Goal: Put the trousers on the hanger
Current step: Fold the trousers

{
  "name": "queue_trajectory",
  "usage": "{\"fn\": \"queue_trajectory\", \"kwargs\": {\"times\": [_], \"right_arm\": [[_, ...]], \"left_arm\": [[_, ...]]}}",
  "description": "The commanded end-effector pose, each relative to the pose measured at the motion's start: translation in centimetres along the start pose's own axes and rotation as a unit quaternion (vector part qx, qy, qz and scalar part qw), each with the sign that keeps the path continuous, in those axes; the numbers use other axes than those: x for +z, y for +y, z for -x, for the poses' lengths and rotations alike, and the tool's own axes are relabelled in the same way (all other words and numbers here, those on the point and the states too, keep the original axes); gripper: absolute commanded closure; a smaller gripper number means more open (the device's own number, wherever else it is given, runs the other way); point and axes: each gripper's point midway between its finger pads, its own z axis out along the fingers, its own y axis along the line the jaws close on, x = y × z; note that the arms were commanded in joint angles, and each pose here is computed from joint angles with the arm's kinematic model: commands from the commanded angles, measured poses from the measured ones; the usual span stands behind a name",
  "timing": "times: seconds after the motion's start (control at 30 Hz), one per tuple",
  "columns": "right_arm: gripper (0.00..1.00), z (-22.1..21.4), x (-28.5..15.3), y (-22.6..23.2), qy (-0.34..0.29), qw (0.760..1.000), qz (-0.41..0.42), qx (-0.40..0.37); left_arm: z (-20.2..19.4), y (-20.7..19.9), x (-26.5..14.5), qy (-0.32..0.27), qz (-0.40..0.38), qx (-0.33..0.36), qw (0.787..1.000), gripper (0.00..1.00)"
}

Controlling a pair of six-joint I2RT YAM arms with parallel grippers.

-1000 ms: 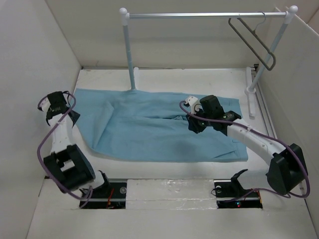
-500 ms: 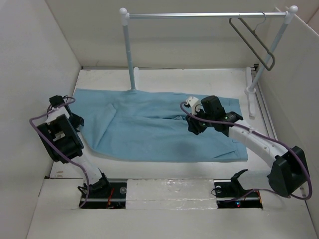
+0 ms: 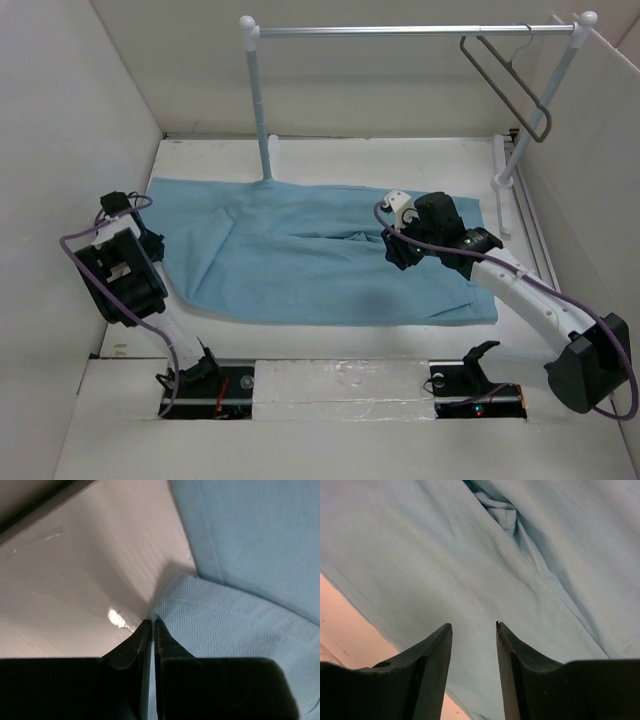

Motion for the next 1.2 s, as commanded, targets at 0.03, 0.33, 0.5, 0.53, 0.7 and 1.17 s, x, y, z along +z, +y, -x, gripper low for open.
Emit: {"fn": "queue_trajectory", "kwargs": {"times": [0.03, 0.33, 0.5, 0.53, 0.7, 1.17], "right_arm": [[0.51, 0.6, -1.6, -1.7, -0.008, 0.999, -0.044, 0.018], [0.39, -11.0, -1.7, -2.8, 0.041, 0.976, -0.055, 0.206], [0.42, -15.0, -3.9, -4.1, 0.091, 0.95, -0.125, 0.272], [0.43, -15.1, -4.4, -5.0, 0.085, 0.944, -0.141, 0.287], [0.45, -16.4, -7.3, -9.6, 0.08, 0.901, -0.235, 0.356], [0.31, -26.7, -13.4, -14.2, 0.146, 0.679, -0.409, 0.592]], "left_arm": [[0.5, 1.1, -3.6, -0.043, 0.006, -0.014, 0.999, 1.0], [0.8, 2.6, -19.6, -0.218, -0.056, -0.054, 0.973, 1.0], [0.2, 3.5, -24.2, -0.248, -0.056, -0.047, 0.966, 1.0], [-0.2, 3.5, -24.6, -0.25, -0.053, -0.036, 0.966, 1.0], [-1.9, 0.7, -28.0, -0.281, -0.1, 0.031, 0.954, 1.0], [-5.3, -2.9, -33.1, -0.321, -0.224, 0.11, 0.913, 1.0]]}}
